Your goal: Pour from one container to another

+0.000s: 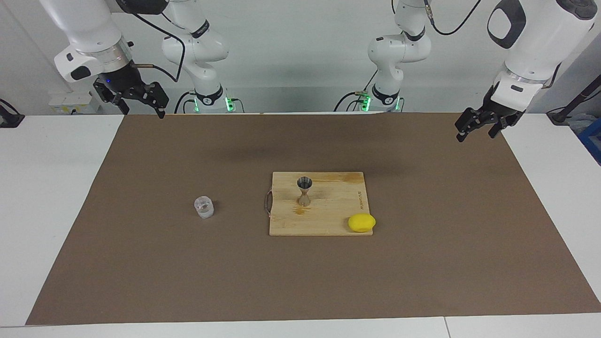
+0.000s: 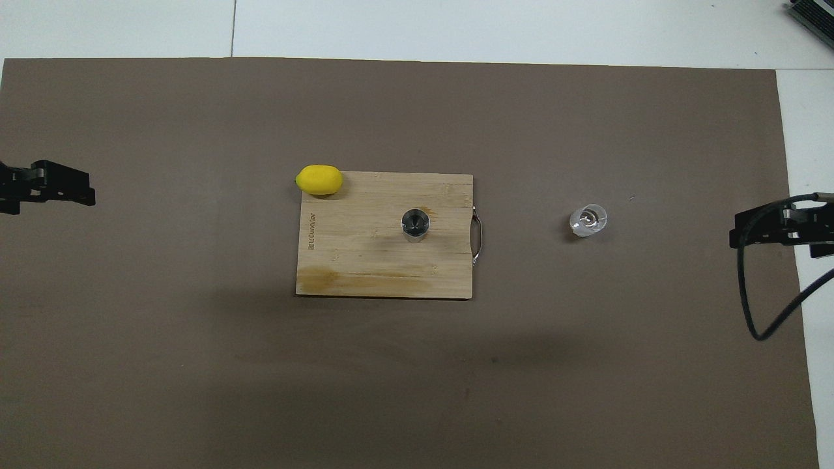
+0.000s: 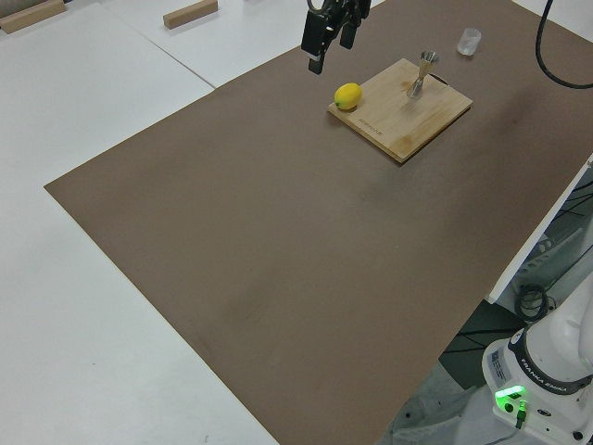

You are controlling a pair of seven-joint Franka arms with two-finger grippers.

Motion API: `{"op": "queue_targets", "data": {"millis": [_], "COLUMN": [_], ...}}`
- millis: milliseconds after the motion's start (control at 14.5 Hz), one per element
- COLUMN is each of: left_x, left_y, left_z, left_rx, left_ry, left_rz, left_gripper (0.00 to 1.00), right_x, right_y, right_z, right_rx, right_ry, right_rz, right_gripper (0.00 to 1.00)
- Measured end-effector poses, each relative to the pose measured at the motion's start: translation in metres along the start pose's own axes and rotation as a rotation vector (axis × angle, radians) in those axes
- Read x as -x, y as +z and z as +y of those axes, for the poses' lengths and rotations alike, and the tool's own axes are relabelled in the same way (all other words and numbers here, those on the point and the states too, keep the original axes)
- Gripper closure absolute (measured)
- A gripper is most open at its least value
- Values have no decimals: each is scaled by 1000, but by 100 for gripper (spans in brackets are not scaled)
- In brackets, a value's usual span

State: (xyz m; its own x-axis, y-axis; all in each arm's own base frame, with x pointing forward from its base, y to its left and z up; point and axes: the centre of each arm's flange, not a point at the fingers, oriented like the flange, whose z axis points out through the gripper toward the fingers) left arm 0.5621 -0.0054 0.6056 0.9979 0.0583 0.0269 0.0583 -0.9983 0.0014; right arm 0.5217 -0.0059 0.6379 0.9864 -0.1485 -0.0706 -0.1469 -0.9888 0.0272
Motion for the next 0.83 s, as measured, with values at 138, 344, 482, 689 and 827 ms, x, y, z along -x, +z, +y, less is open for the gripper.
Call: {"op": "queue_targets", "data": {"millis": [138, 344, 482, 689, 827], "left_x": [0, 0, 0, 0, 0], "left_y": [0, 0, 0, 0, 0], "left_z": [0, 0, 0, 0, 0], "left_rx": [0, 0, 0, 0, 0], "left_ry": [0, 0, 0, 0, 0], "left_rz": [0, 0, 0, 0, 0], "left_gripper": [0, 0, 0, 0, 0], "right_x": [0, -1, -2, -2, -2], "right_y": [0, -1, 0, 0, 0], "right_z": [0, 1, 4, 5, 5], "right_rx": [0, -2, -2, -2, -2], "right_ry": [0, -9, -7, -6, -6], "right_rz": [0, 10, 9, 9, 9], "right_gripper": [0, 0, 0, 0, 0]}}
